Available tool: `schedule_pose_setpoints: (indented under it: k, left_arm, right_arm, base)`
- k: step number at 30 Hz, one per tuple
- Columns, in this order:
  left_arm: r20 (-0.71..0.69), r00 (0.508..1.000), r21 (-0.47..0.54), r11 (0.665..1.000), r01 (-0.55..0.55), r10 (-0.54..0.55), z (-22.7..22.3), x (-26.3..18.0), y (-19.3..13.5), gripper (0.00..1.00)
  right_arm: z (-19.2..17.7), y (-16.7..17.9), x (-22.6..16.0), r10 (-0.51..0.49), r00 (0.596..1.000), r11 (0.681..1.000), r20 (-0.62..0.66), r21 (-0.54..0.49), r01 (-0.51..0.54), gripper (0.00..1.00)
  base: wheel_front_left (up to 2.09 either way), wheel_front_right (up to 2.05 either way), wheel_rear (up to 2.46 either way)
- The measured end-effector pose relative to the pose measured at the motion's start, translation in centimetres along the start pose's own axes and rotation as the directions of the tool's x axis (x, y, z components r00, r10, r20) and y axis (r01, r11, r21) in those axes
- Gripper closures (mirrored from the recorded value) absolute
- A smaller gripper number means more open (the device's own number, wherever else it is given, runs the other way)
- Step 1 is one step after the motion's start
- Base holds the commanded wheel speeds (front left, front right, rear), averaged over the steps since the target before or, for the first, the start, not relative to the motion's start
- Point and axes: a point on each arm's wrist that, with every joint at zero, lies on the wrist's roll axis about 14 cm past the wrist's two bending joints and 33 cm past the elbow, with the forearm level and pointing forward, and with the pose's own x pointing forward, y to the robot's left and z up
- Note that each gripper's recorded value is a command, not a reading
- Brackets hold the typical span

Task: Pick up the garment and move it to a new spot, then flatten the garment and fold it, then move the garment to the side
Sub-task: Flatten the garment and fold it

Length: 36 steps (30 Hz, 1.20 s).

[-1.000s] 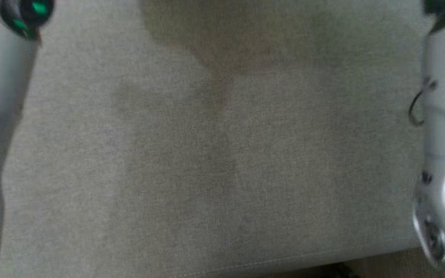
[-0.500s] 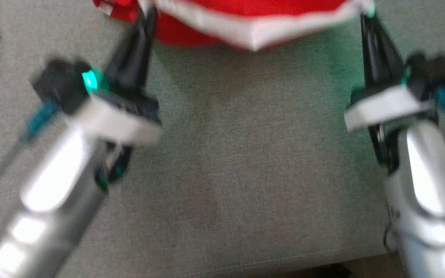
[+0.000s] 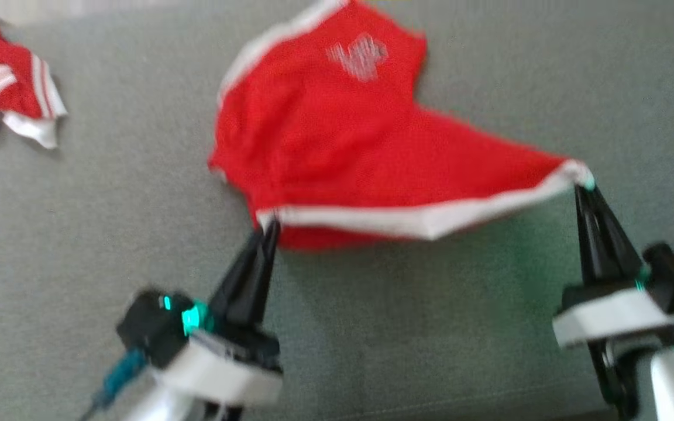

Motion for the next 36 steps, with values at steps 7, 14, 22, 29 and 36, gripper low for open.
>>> schedule_pose_setpoints:
  k: [7, 14, 22, 29, 36]
  left_arm:
    - [0.009, 0.999, -0.039, 0.999, -0.037, 0.037, 0.4, -5.0, -3.4, 1.00]
    - [0.007, 0.995, -0.109, 0.989, -0.099, 0.100, 0.3, -7.1, -3.7, 1.00]
    - [-0.074, 0.988, -0.306, 0.940, -0.150, 0.134, -2.4, -5.4, -3.1, 1.00]
    - [-0.058, 0.975, -0.330, 0.917, -0.222, 0.215, -2.0, -1.5, 1.6, 1.00]
    - [-0.082, 0.942, -0.324, 0.885, -0.335, 0.326, -2.2, 0.5, 7.4, 1.00]
  right_arm:
    - [2.5, -0.6, -5.2, -0.032, 0.999, 0.999, 0.011, -0.021, 0.032, 1.00]
    - [2.6, -0.3, -6.5, -0.024, 0.999, 0.999, -0.039, -0.045, 0.023, 1.00]
    - [2.0, 1.7, -2.2, 0.044, 0.994, 0.995, -0.104, -0.082, -0.053, 1.00]
    - [3.2, 3.0, 6.1, 0.138, 0.985, 0.969, -0.101, -0.194, -0.156, 1.00]
    - [1.9, 6.1, 13.8, 0.230, 0.958, 0.933, -0.172, -0.242, -0.267, 1.00]
  base:
    - [0.00, 0.00, 0.00]
    - [0.00, 0.00, 0.00]
    - [0.00, 0.00, 0.00]
    - [0.00, 0.00, 0.00]
    - [0.00, 0.00, 0.00]
